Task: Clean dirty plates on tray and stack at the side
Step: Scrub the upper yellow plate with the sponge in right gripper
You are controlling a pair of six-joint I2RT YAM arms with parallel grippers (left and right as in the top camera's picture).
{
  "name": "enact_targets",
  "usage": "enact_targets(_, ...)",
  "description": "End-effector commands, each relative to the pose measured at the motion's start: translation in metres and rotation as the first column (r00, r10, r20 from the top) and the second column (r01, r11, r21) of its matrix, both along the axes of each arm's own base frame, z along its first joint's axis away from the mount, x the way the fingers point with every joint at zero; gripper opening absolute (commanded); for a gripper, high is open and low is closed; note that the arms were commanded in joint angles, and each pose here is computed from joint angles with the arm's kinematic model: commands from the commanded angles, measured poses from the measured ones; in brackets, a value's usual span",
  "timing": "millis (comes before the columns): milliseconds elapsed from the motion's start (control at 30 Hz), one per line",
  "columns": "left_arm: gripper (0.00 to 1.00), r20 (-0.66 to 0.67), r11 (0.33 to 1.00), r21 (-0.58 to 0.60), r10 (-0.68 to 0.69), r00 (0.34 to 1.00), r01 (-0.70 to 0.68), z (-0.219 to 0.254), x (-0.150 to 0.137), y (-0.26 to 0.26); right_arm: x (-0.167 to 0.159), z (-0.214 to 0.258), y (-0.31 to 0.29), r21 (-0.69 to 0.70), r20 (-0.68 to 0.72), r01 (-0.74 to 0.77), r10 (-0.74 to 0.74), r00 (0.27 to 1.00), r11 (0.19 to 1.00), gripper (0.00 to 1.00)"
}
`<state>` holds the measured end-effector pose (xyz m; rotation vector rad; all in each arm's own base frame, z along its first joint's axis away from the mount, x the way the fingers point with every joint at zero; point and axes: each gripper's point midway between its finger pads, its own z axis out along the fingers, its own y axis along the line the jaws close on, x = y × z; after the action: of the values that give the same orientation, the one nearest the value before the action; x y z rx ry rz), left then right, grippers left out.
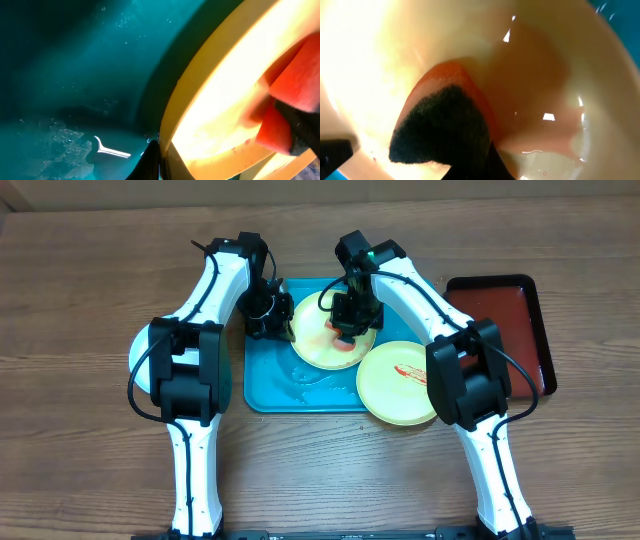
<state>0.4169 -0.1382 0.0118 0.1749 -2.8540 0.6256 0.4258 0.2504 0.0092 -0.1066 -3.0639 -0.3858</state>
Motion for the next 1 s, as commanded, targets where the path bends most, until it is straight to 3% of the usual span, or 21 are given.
enact_targets(0,0.04,0.039,0.999,0.04,-0.01,0.999,0.009,0.002,0.007,0.009,0.016,-0.02,-0.015,-0.112,0.066,0.02,-0.013,0.998,0.994,0.04)
enact_targets(200,0.04,0.048,0.999,0.036,-0.009,0.999,0.008,0.002,0.009,0.008,0.015,-0.016,0.021,-0.006,0.088,-0.024,0.025,0.996,1.0,0.04)
enact_targets(533,0.04,0.059,0.999,0.034,-0.009,0.998,0.007,0.002,0.011,0.008,-0.026,-0.003,0.08,0.212,0.017,-0.19,0.191,0.981,0.959,0.04)
enact_targets(733,0.04,0.058,0.999,0.035,-0.007,0.998,0.005,0.002,0.012,0.009,-0.049,-0.009,0.058,0.074,-0.055,-0.227,0.232,0.971,0.971,0.04)
enact_targets(967,0.04,0.048,0.999,0.036,0.013,0.999,-0.015,0.002,0.012,0.018,-0.025,0.008,-0.012,-0.172,-0.038,-0.14,0.135,0.99,0.975,0.04)
